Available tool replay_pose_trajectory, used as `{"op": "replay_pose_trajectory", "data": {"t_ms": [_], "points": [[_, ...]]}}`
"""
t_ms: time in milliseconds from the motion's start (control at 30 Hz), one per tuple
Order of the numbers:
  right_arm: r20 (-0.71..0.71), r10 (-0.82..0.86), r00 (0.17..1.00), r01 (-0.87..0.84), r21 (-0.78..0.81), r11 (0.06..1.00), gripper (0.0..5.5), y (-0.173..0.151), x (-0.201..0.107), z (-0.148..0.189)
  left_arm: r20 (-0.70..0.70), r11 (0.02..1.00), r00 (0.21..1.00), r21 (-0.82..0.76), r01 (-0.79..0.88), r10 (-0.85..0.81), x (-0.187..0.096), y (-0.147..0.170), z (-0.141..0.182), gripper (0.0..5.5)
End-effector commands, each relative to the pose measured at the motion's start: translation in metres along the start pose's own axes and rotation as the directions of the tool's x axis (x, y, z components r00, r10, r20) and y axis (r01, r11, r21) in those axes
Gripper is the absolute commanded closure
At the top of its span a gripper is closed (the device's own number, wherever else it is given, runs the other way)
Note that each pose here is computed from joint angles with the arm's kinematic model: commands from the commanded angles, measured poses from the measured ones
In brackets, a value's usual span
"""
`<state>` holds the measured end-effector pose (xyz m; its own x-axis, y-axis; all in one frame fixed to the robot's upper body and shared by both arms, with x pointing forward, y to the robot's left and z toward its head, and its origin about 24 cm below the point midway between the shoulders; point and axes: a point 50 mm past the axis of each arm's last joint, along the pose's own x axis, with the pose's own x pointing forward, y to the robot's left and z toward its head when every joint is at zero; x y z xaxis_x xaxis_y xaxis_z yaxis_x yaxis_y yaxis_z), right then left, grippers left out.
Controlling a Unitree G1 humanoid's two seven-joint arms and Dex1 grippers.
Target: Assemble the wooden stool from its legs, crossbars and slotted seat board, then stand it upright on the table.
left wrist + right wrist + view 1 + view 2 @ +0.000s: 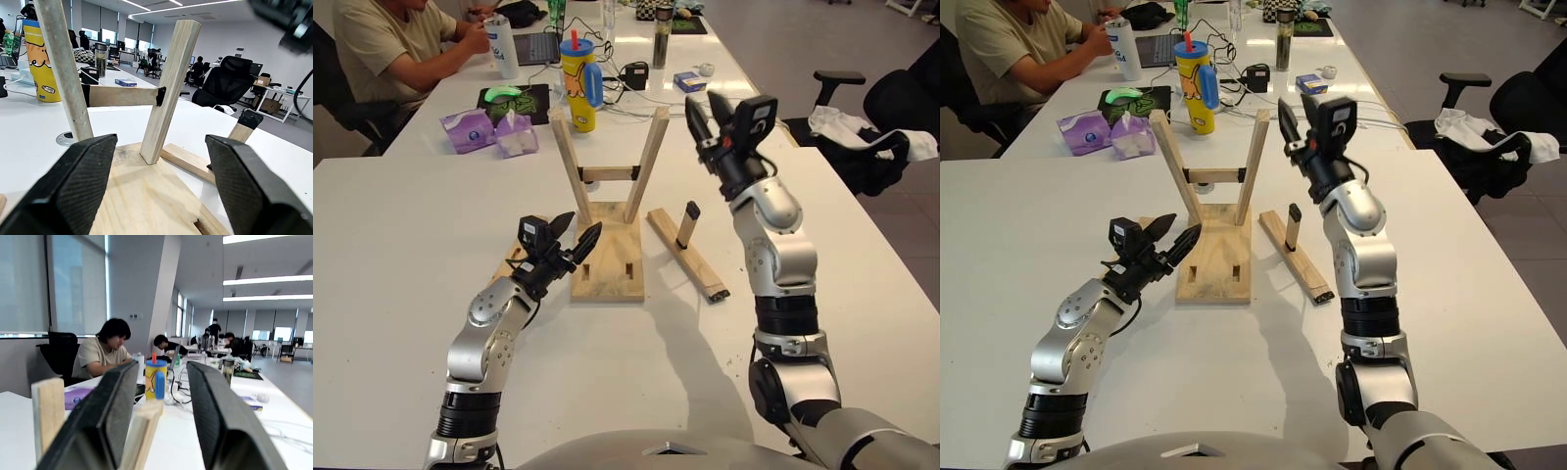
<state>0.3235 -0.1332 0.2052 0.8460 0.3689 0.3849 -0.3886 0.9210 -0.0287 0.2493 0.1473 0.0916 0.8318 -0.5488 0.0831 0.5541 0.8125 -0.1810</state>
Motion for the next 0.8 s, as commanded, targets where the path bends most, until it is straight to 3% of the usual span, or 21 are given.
{"op": "replay_pose_trajectory", "data": {"t_ms": [33,100,200,333,400,500,700,800], "points": [[-0.171,-0.045,0.984,0.04,-0.035,0.999,3.66,-0.023,-0.048,-0.014,0.001,1.0,1.0,0.014,-0.017,0.017,-0.003,0.003,0.002,2.16],[-0.248,-0.064,0.967,0.051,-0.056,0.997,3.66,-0.034,-0.073,-0.015,0.003,0.999,0.999,0.012,-0.038,0.038,-0.008,0.004,0.001,2.16],[-0.299,-0.061,0.952,0.043,-0.067,0.997,3.66,-0.04,-0.085,-0.014,0.006,0.998,0.998,0.01,-0.069,0.069,-0.015,0.005,0.0,2.16],[-0.643,0.06,0.764,-0.033,0.054,0.998,3.14,-0.042,-0.135,-0.053,-0.002,0.996,0.996,0.019,-0.092,0.092,-0.016,0.003,-0.003,2.16],[-0.729,0.13,0.672,-0.046,0.134,0.99,2.85,-0.037,-0.147,-0.064,-0.001,0.995,0.995,0.02,-0.096,0.096,-0.017,0.004,-0.003,2.16],[-0.767,0.174,0.618,-0.081,0.158,0.984,2.39,-0.032,-0.146,-0.073,-0.006,0.996,0.996,0.02,-0.088,0.088,-0.016,0.003,-0.004,2.16],[-0.762,0.192,0.619,-0.115,0.154,0.981,1.47,-0.026,-0.131,-0.085,-0.009,0.998,0.998,0.021,-0.059,0.06,-0.011,0.005,-0.003,2.16],[-0.774,0.197,0.602,-0.13,0.149,0.98,1.37,-0.02,-0.125,-0.094,-0.016,0.999,0.999,0.033,-0.043,0.043,-0.01,0.005,-0.002,2.16]]}}
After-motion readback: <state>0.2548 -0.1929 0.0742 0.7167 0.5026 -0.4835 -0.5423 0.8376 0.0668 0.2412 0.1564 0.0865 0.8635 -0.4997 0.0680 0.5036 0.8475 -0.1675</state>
